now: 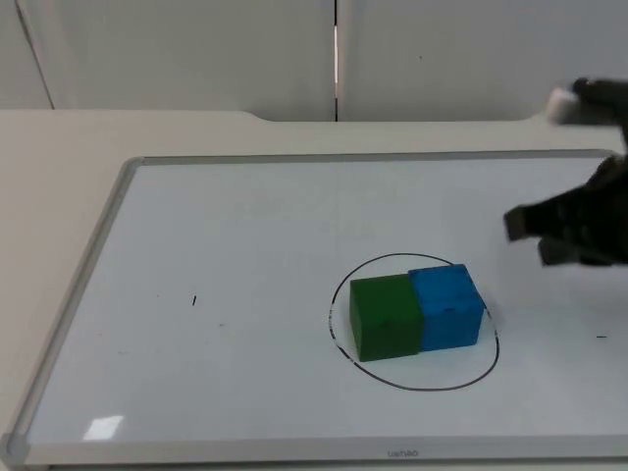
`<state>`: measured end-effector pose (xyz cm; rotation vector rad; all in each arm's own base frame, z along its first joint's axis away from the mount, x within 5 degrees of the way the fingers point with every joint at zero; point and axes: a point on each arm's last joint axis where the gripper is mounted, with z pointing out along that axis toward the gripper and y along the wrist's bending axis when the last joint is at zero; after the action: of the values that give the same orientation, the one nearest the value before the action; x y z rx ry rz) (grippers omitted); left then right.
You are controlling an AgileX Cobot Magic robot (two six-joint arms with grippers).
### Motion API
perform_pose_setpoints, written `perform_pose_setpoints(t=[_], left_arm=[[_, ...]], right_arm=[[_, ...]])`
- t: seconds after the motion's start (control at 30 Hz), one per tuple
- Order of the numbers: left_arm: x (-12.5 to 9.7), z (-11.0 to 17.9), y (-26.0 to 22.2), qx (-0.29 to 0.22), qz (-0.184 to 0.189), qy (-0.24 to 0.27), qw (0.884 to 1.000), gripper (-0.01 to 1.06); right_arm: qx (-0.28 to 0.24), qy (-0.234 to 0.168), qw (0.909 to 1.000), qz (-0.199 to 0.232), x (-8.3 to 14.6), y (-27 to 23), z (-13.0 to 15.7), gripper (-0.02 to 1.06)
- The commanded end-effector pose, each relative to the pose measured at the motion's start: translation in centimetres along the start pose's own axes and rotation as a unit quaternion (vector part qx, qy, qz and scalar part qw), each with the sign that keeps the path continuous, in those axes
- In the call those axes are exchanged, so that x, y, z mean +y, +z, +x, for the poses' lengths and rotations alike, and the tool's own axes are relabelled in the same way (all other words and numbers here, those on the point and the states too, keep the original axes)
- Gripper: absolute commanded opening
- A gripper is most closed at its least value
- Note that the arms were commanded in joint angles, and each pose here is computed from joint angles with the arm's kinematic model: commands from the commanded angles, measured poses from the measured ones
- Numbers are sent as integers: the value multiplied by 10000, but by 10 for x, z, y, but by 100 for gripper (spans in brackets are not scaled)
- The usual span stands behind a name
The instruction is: Push the two cubes into the marked area.
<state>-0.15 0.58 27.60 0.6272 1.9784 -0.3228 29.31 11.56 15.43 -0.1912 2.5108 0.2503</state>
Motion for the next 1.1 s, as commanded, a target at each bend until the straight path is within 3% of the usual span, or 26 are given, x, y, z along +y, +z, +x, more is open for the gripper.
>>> perform_pose_setpoints(t=[0.0,0.13,0.33,0.47,0.7,1.07], left_arm=[[0,2,1,24,-16,-31,10000,0],[0,2,1,24,-16,-31,10000,0],[0,2,1,24,-16,-31,10000,0],[0,2,1,24,-16,-31,10000,0],[0,2,1,24,-16,-31,10000,0],[0,2,1,24,-16,-31,10000,0]], right_arm=[[-260,-305,9992,27,-3,-28,-12,0],[-954,-720,9928,30,-1,-90,-28,0],[-1787,-782,9808,-25,0,-161,-30,0],[-2595,-874,9618,13,-4,-234,-14,0],[-2966,-787,9518,39,-13,-289,20,0],[-2953,-628,9532,145,-28,-337,84,0]])
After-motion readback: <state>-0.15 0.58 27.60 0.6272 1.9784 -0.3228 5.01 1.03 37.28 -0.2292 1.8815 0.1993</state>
